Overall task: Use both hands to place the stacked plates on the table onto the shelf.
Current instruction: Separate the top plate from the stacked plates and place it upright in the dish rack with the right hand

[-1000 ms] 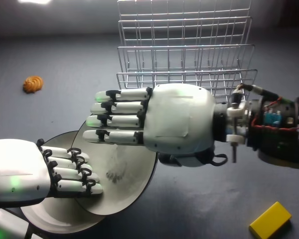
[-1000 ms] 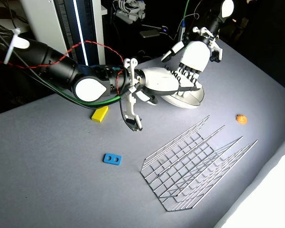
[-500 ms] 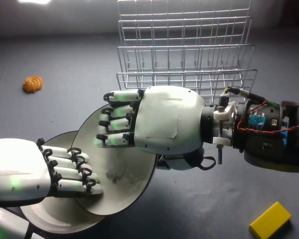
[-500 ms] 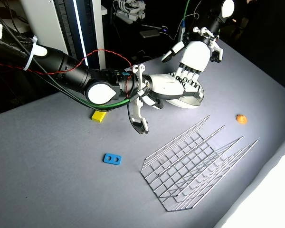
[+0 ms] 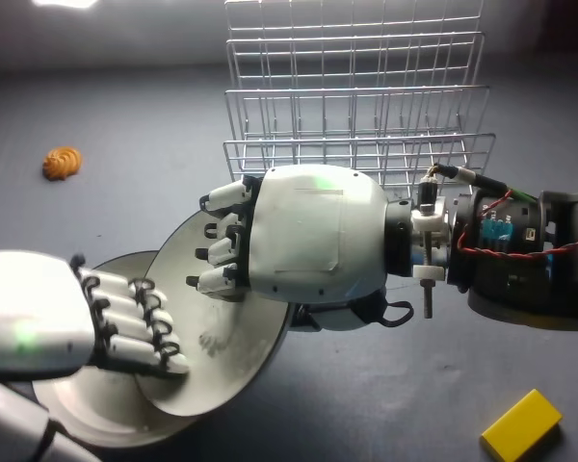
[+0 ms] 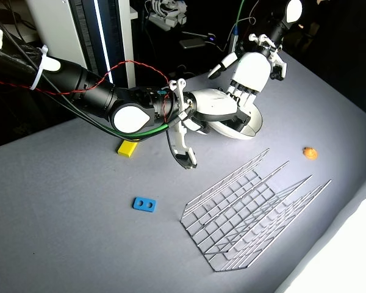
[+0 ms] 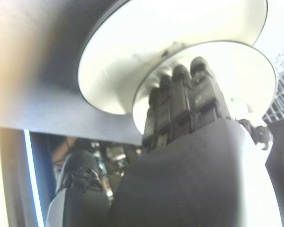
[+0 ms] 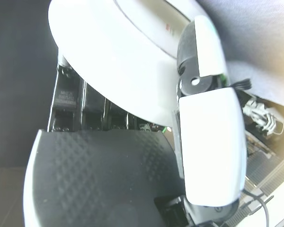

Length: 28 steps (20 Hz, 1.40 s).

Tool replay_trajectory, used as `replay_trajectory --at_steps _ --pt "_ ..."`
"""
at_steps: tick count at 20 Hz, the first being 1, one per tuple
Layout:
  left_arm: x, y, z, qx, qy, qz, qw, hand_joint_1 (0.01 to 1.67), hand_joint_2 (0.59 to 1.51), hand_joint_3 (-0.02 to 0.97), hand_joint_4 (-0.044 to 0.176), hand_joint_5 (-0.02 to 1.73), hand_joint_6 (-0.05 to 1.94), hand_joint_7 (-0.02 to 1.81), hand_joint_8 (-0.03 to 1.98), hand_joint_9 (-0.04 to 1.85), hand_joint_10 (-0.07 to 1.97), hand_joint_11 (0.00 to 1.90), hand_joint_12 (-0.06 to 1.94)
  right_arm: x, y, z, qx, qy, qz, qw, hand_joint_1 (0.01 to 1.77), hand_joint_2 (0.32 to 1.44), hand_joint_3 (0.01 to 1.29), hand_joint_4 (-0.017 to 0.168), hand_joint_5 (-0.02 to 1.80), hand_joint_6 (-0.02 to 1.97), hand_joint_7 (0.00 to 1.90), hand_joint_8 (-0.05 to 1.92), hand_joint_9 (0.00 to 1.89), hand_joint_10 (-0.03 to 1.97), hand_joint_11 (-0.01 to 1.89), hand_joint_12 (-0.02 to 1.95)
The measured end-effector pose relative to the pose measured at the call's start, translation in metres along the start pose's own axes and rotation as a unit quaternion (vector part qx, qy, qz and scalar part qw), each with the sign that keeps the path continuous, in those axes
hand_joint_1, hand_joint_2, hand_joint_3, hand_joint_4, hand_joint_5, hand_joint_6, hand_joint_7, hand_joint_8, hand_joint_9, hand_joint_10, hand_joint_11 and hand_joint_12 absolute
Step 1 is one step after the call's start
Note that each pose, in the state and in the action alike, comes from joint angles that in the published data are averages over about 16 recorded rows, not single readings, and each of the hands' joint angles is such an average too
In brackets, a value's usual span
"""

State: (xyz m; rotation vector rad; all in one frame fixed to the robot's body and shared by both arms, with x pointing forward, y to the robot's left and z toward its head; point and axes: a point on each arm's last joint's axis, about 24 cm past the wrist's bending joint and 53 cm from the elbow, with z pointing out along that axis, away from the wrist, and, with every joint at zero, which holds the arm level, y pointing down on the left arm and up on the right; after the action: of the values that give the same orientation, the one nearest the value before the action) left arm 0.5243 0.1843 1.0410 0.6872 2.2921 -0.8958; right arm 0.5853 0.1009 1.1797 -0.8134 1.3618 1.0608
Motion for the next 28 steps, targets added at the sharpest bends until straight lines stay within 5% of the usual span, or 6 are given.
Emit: replay_trajectory --at_steps 6,14,20,28 --pt "-0.049 0.012 -0.022 -0.015 -0.059 0.021 0.998 0.01 1.134 0.004 0.001 0.26 0.01 0.24 0.01 0.2 0.0 0.14 0.03 -0.01 0.001 -0.004 -0.001 -0.009 0.015 0.9998 1.06 1.06 0.01 0.009 0.7 1.06 0.83 0.9 0.88 0.75 0.52 1.6" --pt "-0.102 0.028 -0.059 -0.04 -0.125 0.053 0.9899 0.01 1.129 0.004 0.003 0.26 0.02 0.22 0.01 0.18 0.0 0.13 0.03 -0.045 0.004 -0.017 -0.004 -0.033 0.057 0.9978 1.1 1.06 0.01 0.014 0.75 1.11 0.87 1.06 0.88 0.8 0.51 1.59" --pt "-0.117 0.033 -0.077 -0.045 -0.141 0.076 0.986 0.02 1.129 0.004 0.002 0.26 0.02 0.22 0.01 0.18 0.0 0.13 0.03 -0.086 -0.005 -0.034 0.002 -0.063 0.106 0.9924 1.13 1.06 0.01 0.018 0.79 1.18 0.91 1.08 0.87 0.81 0.5 1.58" --pt "-0.118 0.035 -0.088 -0.037 -0.134 0.102 0.985 0.02 1.129 0.005 0.002 0.26 0.02 0.22 0.01 0.18 0.0 0.15 0.03 -0.148 -0.036 -0.059 0.022 -0.112 0.202 0.9728 1.15 1.06 0.01 0.021 0.81 1.22 0.94 1.1 0.87 0.82 0.51 1.57"
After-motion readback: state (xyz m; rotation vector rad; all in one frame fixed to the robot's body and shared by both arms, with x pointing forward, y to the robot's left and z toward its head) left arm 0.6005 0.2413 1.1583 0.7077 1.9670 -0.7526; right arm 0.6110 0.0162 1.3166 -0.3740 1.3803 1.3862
